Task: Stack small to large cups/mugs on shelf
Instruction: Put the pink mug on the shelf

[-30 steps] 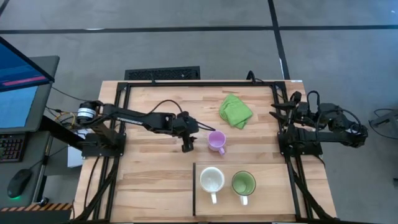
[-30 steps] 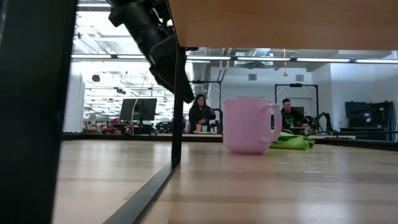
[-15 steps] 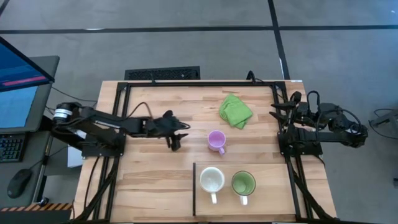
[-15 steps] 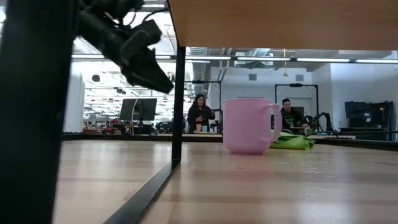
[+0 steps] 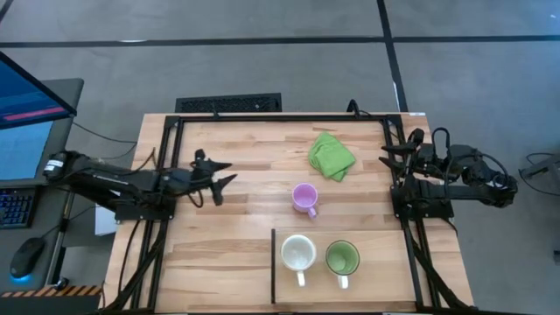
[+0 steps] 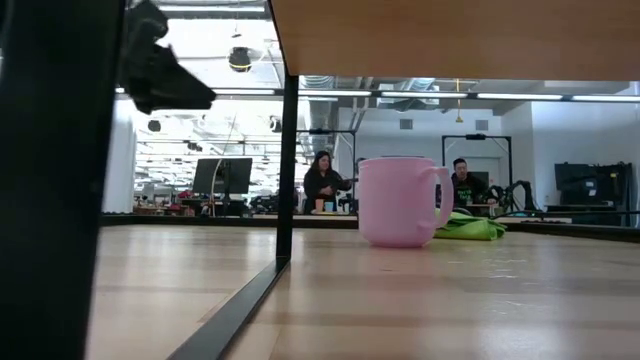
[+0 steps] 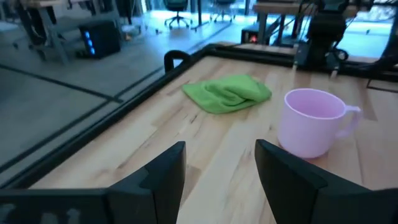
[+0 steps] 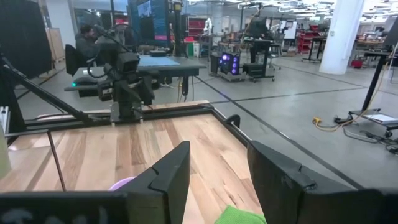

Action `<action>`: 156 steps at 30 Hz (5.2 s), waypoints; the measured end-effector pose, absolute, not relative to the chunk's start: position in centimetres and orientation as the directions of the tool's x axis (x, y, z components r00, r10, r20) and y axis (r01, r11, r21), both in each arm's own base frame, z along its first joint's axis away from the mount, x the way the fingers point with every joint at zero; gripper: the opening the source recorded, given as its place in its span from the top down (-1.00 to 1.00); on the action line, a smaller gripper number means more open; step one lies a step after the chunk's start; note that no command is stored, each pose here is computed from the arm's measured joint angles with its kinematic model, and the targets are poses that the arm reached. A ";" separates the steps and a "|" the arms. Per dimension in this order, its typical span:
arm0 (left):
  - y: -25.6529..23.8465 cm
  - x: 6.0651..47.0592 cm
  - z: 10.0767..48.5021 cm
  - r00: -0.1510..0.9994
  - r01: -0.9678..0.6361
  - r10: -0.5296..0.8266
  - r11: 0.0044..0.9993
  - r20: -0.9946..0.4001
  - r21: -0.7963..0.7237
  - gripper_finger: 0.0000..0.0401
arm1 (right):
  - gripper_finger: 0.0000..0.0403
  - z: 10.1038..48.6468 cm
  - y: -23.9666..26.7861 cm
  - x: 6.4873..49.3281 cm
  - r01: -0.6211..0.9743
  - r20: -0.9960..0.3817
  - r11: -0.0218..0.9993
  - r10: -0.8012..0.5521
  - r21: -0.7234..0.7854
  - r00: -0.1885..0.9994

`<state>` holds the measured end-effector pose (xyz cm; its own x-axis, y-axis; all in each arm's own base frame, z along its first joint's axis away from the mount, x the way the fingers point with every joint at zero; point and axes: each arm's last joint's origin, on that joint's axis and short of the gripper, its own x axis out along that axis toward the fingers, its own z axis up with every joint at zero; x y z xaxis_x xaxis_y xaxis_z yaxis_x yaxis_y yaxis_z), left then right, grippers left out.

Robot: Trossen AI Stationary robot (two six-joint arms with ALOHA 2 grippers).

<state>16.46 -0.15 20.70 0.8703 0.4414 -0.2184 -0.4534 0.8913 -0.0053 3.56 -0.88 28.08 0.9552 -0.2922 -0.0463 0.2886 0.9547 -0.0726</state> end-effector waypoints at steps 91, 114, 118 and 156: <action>0.2 11.2 15.8 0.894 -0.439 0.426 0.894 -0.136 -0.089 0.08 | -0.11 30.1 -1.5 18.7 0.215 -0.501 0.955 -0.292 -0.206 0.815; 0.2 11.2 15.6 0.890 -0.439 0.427 0.897 -0.160 -0.048 0.08 | -0.34 29.4 -1.1 21.8 0.144 -0.524 0.958 -0.257 -0.247 0.812; 0.2 11.2 15.5 0.888 -0.440 0.427 0.897 -0.171 -0.049 0.08 | -0.34 29.8 -0.6 23.6 0.080 -0.581 0.960 -0.227 -0.267 0.782; 0.2 11.1 15.1 0.885 -0.389 0.415 0.908 -0.210 0.158 0.08 | -0.34 28.8 0.0 32.5 0.038 -0.812 0.970 -0.223 -0.242 0.539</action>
